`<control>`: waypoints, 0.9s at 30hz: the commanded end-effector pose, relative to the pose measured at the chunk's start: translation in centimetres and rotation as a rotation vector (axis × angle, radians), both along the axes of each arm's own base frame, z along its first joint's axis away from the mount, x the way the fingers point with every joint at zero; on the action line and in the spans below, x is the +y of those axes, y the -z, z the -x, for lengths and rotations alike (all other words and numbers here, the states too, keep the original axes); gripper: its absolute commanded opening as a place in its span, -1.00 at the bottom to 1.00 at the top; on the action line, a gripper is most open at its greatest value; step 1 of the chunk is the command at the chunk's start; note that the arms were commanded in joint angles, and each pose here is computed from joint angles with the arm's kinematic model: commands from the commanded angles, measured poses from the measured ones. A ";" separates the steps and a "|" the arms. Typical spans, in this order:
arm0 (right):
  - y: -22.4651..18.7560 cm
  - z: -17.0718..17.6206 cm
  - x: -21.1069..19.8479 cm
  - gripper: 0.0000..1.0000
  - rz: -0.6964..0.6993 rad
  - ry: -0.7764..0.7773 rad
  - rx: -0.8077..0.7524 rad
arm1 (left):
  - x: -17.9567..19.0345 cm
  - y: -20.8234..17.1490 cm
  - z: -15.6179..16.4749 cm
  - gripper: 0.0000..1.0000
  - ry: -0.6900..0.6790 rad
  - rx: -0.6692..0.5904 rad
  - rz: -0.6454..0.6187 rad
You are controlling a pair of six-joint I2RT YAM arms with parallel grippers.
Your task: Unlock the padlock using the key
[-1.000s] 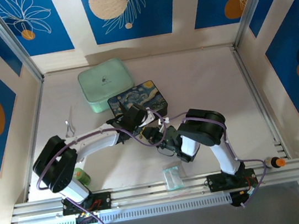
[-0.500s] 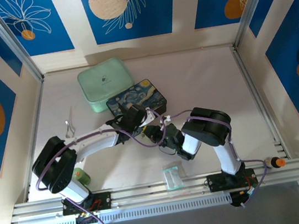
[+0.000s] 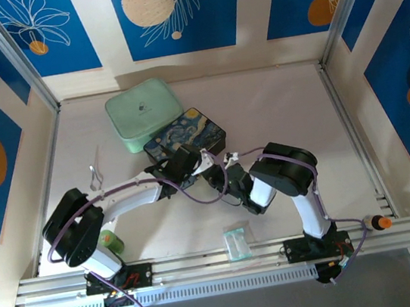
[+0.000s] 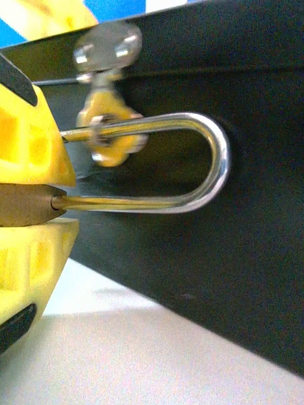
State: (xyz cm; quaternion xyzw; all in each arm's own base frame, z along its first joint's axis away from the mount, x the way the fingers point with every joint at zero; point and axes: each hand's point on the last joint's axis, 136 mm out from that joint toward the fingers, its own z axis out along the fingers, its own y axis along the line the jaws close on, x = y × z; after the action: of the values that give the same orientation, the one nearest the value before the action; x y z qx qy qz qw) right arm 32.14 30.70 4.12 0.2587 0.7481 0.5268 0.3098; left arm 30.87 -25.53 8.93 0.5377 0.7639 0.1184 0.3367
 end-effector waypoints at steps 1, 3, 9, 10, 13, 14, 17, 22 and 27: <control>-0.9 -1.9 -2.6 -0.97 0.021 0.124 -0.051 | 3.0 5.8 5.5 -0.22 0.073 0.249 -0.171; -0.7 -1.8 -2.6 -0.97 0.027 0.121 -0.046 | 3.1 5.8 5.4 -0.22 0.071 0.248 -0.174; -0.6 -1.6 -2.3 -0.97 0.020 0.116 -0.042 | 3.1 5.8 5.4 -0.22 0.068 0.246 -0.175; -0.7 -1.7 -2.2 -0.97 0.020 0.113 -0.047 | 3.1 5.8 5.4 -0.21 0.068 0.247 -0.173; -0.8 -1.9 -2.6 -0.97 0.015 0.122 -0.045 | 3.2 5.8 5.4 -0.21 0.063 0.246 -0.176; -0.9 -1.9 -2.9 -0.97 0.014 0.129 -0.044 | 3.1 5.7 5.4 -0.21 0.063 0.245 -0.175; -1.0 -2.2 -3.6 -0.97 0.013 0.140 -0.042 | 3.0 5.5 5.3 -0.21 0.064 0.240 -0.169; -0.7 -1.9 -4.5 -0.99 0.020 0.144 -0.021 | 3.2 5.7 5.2 -0.21 0.061 0.235 -0.173; 0.1 -1.5 -6.1 -0.99 0.030 0.161 0.004 | 3.1 5.8 5.1 -0.20 0.060 0.239 -0.173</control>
State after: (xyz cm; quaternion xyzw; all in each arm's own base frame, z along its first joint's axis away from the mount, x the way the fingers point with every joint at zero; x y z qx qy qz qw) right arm 33.41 25.72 3.81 0.3030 0.7391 0.4972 0.3387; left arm 30.85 -25.56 8.90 0.5379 0.7635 0.1183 0.3373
